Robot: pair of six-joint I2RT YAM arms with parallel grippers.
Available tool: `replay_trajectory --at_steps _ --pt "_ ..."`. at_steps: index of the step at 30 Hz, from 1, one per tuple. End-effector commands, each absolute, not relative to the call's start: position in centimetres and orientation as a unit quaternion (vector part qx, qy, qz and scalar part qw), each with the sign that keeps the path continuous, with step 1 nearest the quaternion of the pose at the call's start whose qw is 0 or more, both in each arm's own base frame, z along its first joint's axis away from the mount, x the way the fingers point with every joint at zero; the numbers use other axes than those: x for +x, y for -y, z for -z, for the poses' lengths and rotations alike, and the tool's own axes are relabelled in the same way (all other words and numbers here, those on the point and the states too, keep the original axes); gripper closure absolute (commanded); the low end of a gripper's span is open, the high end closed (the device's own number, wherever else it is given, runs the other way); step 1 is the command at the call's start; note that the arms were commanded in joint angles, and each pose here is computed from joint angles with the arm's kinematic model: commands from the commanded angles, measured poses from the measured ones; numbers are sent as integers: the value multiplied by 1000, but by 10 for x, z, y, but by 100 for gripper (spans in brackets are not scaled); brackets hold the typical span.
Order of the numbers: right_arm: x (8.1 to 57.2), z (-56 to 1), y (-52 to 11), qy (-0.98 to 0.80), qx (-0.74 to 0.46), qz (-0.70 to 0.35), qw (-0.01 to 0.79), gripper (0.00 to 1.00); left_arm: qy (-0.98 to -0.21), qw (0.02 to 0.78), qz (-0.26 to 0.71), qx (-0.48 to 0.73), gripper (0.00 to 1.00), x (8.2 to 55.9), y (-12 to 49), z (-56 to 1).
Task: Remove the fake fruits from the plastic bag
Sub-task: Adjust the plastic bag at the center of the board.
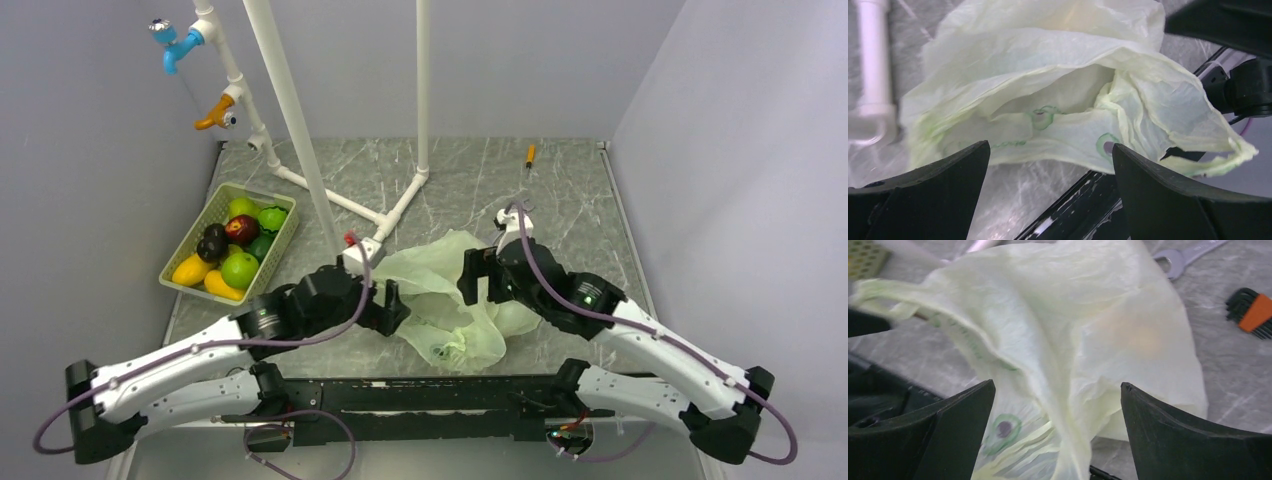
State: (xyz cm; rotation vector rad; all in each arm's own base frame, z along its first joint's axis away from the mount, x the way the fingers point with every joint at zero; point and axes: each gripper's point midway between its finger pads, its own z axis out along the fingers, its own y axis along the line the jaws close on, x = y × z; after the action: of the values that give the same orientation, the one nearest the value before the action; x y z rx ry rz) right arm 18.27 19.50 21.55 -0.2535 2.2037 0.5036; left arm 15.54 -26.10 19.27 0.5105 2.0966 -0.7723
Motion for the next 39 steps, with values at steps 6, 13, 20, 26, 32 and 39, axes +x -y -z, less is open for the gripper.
replay_trajectory --at_steps 6,13,20,26,32,39 --pt "210 -147 -196 -921 -147 -164 321 1 -822 457 303 156 1 138 195 -217" --pt "228 -103 -192 -930 -167 -97 311 3 -844 432 281 151 1 138 195 -203" --pt "228 -86 -221 -923 -201 -118 306 21 -846 423 282 161 0 142 208 -197" --pt "234 -86 -226 -919 -200 -121 319 73 -856 410 266 168 1 141 206 -186" --pt "230 -112 -231 -899 -198 -164 354 100 -855 409 275 164 1 138 205 -180" --pt "227 -145 -235 -854 -212 -218 422 100 -841 395 323 179 1 136 236 -185"
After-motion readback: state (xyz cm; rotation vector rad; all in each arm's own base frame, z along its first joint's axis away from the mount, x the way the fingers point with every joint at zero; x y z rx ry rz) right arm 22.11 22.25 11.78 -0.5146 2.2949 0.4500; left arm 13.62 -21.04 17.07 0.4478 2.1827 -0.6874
